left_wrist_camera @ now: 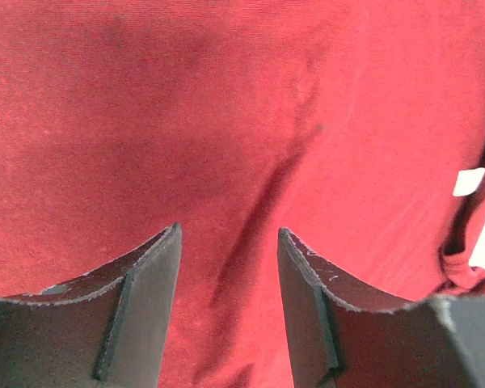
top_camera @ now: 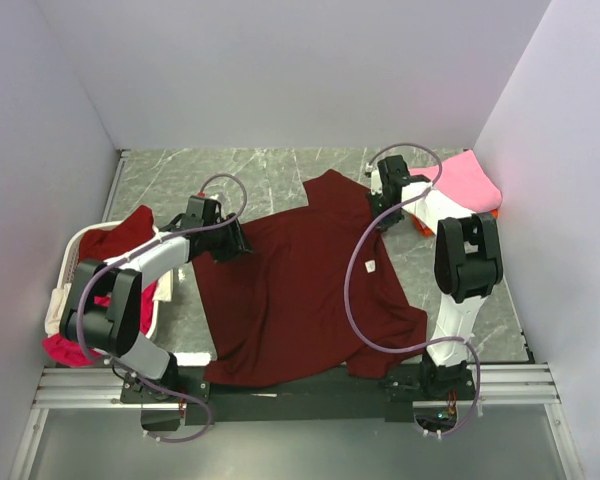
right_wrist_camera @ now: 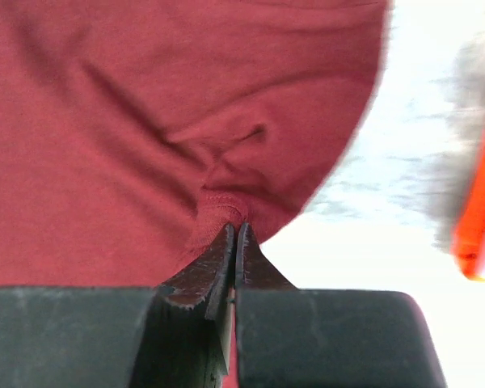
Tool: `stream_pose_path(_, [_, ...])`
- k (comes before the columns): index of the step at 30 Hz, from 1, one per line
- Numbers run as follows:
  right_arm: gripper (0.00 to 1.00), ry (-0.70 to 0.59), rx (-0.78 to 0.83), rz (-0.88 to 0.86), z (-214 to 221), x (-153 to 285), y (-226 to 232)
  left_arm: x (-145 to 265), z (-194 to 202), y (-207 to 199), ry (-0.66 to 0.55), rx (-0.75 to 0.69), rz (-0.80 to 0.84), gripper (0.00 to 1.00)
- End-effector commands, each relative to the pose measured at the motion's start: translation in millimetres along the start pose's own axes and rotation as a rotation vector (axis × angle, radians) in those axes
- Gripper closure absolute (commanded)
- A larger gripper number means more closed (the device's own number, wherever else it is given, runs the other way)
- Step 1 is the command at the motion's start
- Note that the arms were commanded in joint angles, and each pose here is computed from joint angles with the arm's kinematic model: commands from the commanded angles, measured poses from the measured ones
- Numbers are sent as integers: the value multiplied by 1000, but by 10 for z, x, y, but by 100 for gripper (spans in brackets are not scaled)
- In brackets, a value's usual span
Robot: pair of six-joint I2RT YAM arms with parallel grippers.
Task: Fold and stack the t-shirts
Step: Flatten the tshirt out
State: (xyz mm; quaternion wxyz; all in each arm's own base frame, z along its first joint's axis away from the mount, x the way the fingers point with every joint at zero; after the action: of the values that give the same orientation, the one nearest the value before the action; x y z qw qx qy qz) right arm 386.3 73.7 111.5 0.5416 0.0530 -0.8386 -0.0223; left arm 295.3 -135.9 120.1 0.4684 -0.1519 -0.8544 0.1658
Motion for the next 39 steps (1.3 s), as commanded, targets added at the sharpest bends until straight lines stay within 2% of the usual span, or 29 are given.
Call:
stream_pose_path(1, [100, -135, 32, 120, -328, 216, -170, -54, -38, 26, -35, 0, -28, 44])
stream_pose_path(5, [100, -216, 101, 258, -625, 480, -550, -125, -38, 87, -22, 8, -63, 44])
stream_pose_path(8, [98, -165, 196, 327, -632, 504, -831, -175, -82, 108, -27, 9, -81, 45])
stream_pose_path(9, [90, -151, 215, 328, -614, 504, -876, -176, -107, 109, -35, 3, -86, 44])
stream_pose_path(10, [71, -137, 248, 319, -592, 502, -896, -133, -178, 65, -58, -6, -73, 45])
stream_pose_path(11, [63, -127, 252, 316, -554, 487, -928, -96, -230, 48, -79, -19, -76, 44])
stream_pose_path(13, [51, -128, 271, 304, -547, 515, -919, 69, -387, -53, -144, -51, -56, 44])
stream_pose_path(14, [49, -133, 275, 282, -560, 529, -895, 135, -458, -50, -179, -72, -80, 43])
stream_pose_path(16, [47, -170, 280, 247, -658, 632, -850, 327, -586, -109, -239, -110, -95, 42])
stream_pose_path(19, [46, -179, 351, 45, -687, 731, -636, 524, -692, -50, -304, -135, -153, 37])
stream_pose_path(22, [46, -113, 429, -259, -527, 703, -306, 599, -699, 115, -325, -88, -166, 33])
stream_pose_path(24, [46, -80, 464, -351, -486, 617, -204, 614, -741, 245, -343, -21, -141, 33])
stream_pose_path(25, [47, -112, 452, -378, -565, 594, -139, 581, -714, 281, -322, -2, -115, 34])
stream_pose_path(27, [47, -114, 422, -390, -676, 409, -127, 561, -770, 402, -314, 33, -139, 34])
stream_pose_path(28, [47, -168, 404, -403, -906, 480, -79, 559, -804, 437, -310, 29, -159, 35])
stream_pose_path(29, [47, -132, 373, -428, -962, 257, -70, 564, -813, 481, -291, 36, -182, 35])
stream_pose_path(30, [47, -139, 352, -447, -1072, 220, -41, 549, -907, 497, -290, 34, -199, 36])
stream_pose_path(31, [47, -225, 333, -485, -1388, 393, 48, 550, -955, 531, -289, 32, -234, 36])
stream_pose_path(32, [47, -227, 302, -500, -1475, 362, 88, 546, -978, 561, -274, 19, -258, 37])
stream_pose_path(33, [47, -211, 262, -511, -1530, 128, 104, 532, -1032, 580, -258, 15, -281, 38])
stream_pose_path(34, [47, -290, 224, -512, -1749, 209, 152, 521, -1047, 621, -248, 1, -313, 38])
stream_pose_path(37, [48, -365, 114, -435, -1911, -14, 149, 447, -1061, 690, -188, -15, -353, 42])
stream_pose_path(39, [48, -380, 126, -327, -1910, -115, 123, 404, -1035, 716, -162, -20, -358, 43])
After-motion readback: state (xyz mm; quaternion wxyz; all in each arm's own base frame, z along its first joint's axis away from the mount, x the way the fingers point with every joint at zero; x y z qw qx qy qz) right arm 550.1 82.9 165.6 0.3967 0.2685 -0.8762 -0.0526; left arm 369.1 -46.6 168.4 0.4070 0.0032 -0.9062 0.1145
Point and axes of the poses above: each gripper's point midway between its finger pads, its own x axis back along the fingers, its own y axis along the line the jaws close on, z = x × y, the point moved 7 cm from there along x, back along the fingers, and after that the axes turned 13 degrees about -x, right-handed, at the moved point
